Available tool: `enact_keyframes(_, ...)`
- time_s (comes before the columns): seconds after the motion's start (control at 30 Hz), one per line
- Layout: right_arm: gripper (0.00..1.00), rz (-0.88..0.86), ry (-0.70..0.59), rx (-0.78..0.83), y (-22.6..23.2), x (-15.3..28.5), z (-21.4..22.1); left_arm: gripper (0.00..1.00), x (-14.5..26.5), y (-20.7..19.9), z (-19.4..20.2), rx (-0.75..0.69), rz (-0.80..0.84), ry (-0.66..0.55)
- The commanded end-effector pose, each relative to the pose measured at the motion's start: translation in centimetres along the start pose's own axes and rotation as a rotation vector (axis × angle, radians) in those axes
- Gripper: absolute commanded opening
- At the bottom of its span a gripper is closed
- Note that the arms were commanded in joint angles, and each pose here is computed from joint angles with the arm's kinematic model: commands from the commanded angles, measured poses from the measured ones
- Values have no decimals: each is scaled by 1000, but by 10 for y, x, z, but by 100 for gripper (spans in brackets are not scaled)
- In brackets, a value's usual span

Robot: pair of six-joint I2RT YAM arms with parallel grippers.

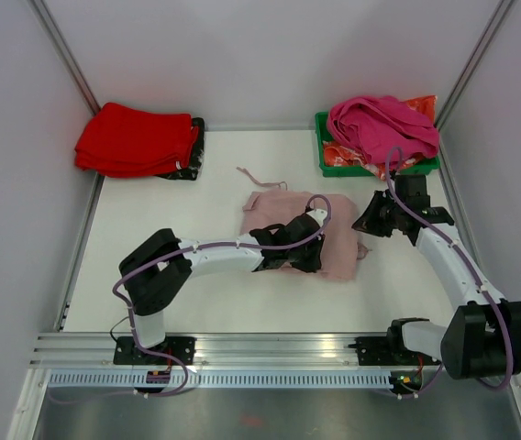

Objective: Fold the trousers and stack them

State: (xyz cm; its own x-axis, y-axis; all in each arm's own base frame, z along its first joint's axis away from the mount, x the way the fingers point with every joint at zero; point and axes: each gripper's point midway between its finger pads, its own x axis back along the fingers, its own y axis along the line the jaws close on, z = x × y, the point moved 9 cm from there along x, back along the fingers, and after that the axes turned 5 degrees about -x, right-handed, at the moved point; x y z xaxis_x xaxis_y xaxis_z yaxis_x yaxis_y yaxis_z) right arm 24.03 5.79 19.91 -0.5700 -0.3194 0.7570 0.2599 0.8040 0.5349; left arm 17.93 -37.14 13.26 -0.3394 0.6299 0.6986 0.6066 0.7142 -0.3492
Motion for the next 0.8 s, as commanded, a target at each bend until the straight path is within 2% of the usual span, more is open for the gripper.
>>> enact_keyframes(0.0, 15, -109, -26, 31, 15, -1, -7, 3, 2, -3, -6, 23, -7, -20)
enact_keyframes(0.17, 15, -126, 7, 38, 14, -20, -2, 2, 20, -5, -15, 38, -9, -21)
enact_keyframes(0.27, 16, -86, 18, 32, 4, -36, 3, 4, 52, -11, -34, 52, 22, -97)
enact_keyframes(0.33, 14, -59, 52, 28, -6, -49, 9, 4, 75, -5, -47, 73, 0, -146)
enact_keyframes(0.43, 12, -19, 74, 26, -16, -61, 15, 5, 90, 12, -52, 108, -39, -193)
enact_keyframes(0.6, 9, 20, 82, 39, -19, -62, 12, 4, 72, 36, -47, 184, -7, -170)
enact_keyframes(0.77, 10, -56, 6, 87, 13, -35, -8, 2, 42, 46, -21, 235, -8, -89)
